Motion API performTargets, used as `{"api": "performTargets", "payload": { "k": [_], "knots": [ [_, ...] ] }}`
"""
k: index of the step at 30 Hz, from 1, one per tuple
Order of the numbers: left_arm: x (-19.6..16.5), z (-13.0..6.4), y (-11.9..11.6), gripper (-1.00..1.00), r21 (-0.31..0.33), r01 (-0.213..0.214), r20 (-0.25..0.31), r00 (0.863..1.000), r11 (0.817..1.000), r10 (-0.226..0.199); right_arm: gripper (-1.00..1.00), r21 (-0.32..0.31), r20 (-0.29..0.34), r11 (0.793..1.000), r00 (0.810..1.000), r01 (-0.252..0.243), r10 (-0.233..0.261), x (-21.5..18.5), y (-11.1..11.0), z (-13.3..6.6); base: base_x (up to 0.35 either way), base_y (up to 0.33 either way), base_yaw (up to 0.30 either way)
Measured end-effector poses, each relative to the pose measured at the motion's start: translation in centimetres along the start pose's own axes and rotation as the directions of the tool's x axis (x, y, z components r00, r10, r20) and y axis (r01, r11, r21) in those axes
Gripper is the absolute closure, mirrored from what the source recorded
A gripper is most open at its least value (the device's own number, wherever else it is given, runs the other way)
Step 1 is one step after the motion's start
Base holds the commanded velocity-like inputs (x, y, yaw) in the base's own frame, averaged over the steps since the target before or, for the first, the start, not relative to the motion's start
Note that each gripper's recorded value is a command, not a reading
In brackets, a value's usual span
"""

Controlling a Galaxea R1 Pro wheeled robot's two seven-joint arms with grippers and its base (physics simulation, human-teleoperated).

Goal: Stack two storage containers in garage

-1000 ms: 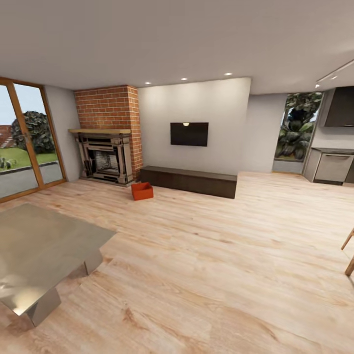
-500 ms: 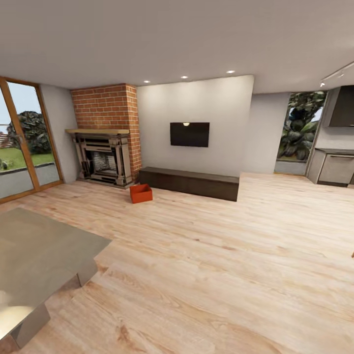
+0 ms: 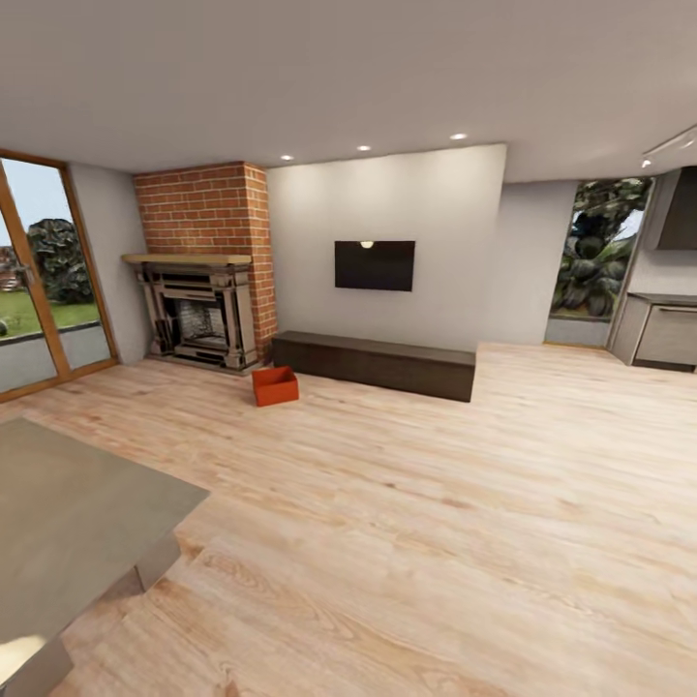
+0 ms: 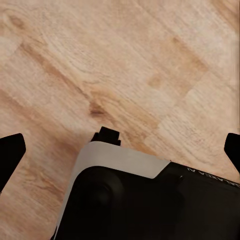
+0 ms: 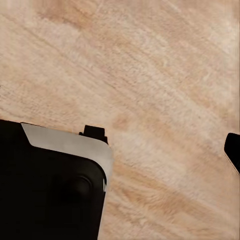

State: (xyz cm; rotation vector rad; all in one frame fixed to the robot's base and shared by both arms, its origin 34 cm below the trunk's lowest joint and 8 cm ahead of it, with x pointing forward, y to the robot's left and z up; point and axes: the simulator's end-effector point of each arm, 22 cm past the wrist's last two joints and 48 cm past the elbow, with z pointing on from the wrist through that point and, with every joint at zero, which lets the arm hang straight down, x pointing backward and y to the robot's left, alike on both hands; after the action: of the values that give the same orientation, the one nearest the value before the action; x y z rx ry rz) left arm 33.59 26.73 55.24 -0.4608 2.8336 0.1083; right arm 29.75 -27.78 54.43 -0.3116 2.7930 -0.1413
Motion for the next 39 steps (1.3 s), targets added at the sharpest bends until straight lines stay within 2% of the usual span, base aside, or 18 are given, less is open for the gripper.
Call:
{"api": "performTargets", "payload": {
  "k": [22, 29, 39],
  "knots": [
    [-0.04, 0.01, 0.11, -1.00, -0.001, 0.001, 0.001, 1.000, 1.000, -0.001, -1.00, -0.006, -0.003, 1.000, 1.000, -0.023, 0.023, 0.07, 0.13, 0.00, 0.323, 0.000, 0.001],
    [-0.03, 0.01, 0.12, -1.00, -0.002, 0.000, 0.000, 1.000, 1.000, 0.000, -1.00, -0.001, -0.004, 1.000, 1.000, -0.025, 0.025, 0.15, -0.25, 0.01, 0.323, 0.000, 0.145],
    [-0.03, 0.01, 0.11, -1.00, -0.001, 0.000, 0.000, 1.000, 1.000, 0.000, -1.00, 0.007, -0.003, 1.000, 1.000, -0.003, 0.003, 0.14, -0.49, 0.01, 0.323, 0.000, 0.013]
  ]
}}
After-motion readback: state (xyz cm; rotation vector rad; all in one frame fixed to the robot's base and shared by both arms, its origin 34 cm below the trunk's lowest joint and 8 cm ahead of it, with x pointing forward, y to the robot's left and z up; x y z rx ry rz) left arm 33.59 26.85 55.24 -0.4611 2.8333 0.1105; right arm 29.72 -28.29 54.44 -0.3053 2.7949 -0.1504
